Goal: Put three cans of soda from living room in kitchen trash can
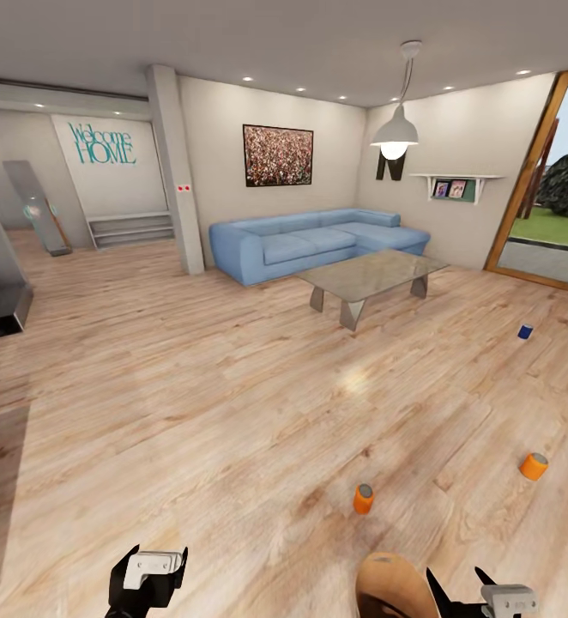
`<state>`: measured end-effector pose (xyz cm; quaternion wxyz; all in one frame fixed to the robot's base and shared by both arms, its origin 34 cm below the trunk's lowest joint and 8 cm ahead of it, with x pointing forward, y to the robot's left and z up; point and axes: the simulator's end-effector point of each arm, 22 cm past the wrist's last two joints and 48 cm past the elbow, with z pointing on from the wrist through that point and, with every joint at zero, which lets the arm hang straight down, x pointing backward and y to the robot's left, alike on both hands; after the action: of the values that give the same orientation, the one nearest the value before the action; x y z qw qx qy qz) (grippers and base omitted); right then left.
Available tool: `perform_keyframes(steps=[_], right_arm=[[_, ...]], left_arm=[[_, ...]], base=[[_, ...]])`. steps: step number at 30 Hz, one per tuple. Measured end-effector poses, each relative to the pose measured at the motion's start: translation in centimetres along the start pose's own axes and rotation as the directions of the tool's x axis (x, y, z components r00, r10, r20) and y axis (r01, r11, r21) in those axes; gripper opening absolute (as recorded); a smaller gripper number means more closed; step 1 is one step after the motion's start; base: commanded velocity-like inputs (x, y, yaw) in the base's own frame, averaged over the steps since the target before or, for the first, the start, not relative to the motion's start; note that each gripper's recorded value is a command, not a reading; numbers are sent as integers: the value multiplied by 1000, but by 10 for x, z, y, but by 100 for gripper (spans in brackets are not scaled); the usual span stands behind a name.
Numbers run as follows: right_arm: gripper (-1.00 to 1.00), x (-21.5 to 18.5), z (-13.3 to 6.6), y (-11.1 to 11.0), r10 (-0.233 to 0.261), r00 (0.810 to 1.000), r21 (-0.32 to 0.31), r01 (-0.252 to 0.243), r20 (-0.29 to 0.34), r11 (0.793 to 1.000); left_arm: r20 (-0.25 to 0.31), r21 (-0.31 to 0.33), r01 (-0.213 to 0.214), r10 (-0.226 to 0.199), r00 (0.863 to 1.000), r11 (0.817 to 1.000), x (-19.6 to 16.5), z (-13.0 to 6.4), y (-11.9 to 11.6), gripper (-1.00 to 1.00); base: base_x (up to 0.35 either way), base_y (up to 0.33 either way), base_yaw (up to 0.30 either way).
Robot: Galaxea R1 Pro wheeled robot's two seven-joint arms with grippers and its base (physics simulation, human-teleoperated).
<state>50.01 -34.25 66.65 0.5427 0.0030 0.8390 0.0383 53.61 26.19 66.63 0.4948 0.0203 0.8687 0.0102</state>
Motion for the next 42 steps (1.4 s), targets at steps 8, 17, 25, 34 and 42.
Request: perform_keyframes(steps=[8, 17, 25, 34, 42], right_arm=[[100, -33, 12, -3, -14, 999, 0, 14, 41, 1000], [100, -121, 70, -20, 100, 989, 9, -100, -112, 995], [100, -206, 155, -122, 166, 901, 167, -106, -401, 980], [100, -210, 152, -205, 241, 792, 355, -32, -562, 934], [100, -176, 162, -192, 229, 772, 342, -15, -593, 939]], left_arm=[[0, -2, 1, -1, 1000, 1000, 0, 0, 0, 100], [0, -6, 3, -3, 1000, 1000, 0, 0, 2, 100], [1, -4, 3, -3, 1000, 1000, 0, 0, 1, 100], [3, -1, 4, -4, 1000, 1000, -1, 0, 0, 100], [1, 0, 3, -3, 1000, 1000, 10, 6, 0, 100]], base=[[1, 0, 0], [0, 0, 0], [0, 0, 0], [0, 0, 0], [0, 0, 0]])
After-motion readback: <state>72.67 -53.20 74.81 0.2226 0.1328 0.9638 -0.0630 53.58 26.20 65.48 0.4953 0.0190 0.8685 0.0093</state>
